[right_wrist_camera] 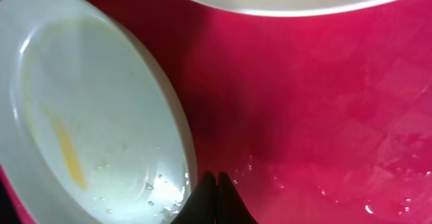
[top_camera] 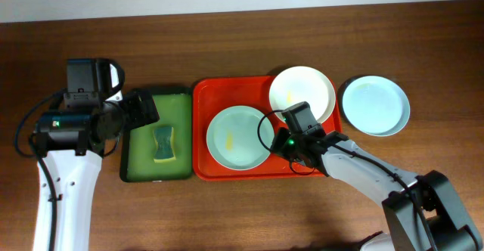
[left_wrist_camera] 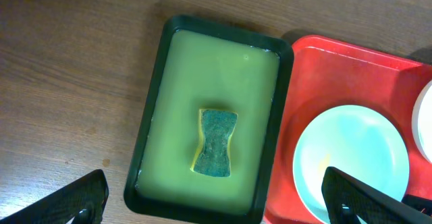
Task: Clean dirty plates on tray and stack at the side
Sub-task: 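Drag the pale-green plate left to the tray center with the right gripper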
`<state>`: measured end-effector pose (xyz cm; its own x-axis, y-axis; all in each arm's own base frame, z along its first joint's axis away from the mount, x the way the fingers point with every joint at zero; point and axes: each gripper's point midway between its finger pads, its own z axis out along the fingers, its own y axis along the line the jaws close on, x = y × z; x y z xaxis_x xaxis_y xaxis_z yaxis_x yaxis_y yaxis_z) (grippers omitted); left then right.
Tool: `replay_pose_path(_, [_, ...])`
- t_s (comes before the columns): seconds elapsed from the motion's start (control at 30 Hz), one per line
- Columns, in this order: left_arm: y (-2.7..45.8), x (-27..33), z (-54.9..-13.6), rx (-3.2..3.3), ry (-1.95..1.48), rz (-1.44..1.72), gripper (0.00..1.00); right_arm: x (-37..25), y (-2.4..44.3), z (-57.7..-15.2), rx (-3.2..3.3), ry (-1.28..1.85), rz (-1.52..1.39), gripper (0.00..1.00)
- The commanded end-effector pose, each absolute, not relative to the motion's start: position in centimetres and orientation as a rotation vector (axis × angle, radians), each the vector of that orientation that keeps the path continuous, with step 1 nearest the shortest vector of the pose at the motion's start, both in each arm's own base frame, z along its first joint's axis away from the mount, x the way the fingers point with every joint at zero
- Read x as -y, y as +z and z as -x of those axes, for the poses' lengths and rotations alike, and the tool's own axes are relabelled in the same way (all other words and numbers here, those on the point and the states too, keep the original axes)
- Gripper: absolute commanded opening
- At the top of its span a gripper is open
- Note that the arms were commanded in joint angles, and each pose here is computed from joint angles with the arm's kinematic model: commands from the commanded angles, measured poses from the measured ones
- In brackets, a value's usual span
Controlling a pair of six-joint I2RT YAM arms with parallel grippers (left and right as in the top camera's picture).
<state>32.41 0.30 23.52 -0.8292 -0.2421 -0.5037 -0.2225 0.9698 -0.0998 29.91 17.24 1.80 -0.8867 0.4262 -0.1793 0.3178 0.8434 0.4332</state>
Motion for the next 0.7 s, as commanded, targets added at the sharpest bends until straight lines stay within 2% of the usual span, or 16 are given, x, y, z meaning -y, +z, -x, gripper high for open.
replay_pose_path(0.0, [24.1, -0.4, -32.5, -2.562, -0.055, 0.344, 0.99, -17.0, 1.5, -29.8, -2.765, 0.531, -0.535, 0.31])
replay_pose_path(0.1, [24.1, -0.4, -32.5, -2.562, -0.055, 0.344, 0.99, -17.2, 3.2, -30.3, -2.795, 0.482, -0.329, 0.65])
replay_pose_path(0.13, [24.1, -0.4, -32.5, -2.562, -0.055, 0.344, 0.99, -17.4, 4.3, -30.5, -2.812, 0.456, -0.239, 0.71])
replay_pose_path(0.23, [24.1, -0.4, -32.5, -2.562, -0.055, 0.344, 0.99, -17.7, 7.7, -31.5, -2.820, 0.408, -0.043, 0.79])
replay_pose_path(0.33, [24.1, -0.4, -32.5, -2.562, -0.055, 0.344, 0.99, -16.8, 10.3, -32.4, -2.824, 0.382, -0.014, 0.85])
replay_pose_path(0.53, [24.1, -0.4, -32.5, -2.562, -0.055, 0.344, 0.99, -15.0, 9.5, -31.6, -2.890, 0.335, -0.054, 0.86])
replay_pose_path(0.67, [24.1, -0.4, -32.5, -2.562, -0.055, 0.344, 0.99, -14.9, 7.4, -31.4, -2.954, 0.301, -0.032, 0.87])
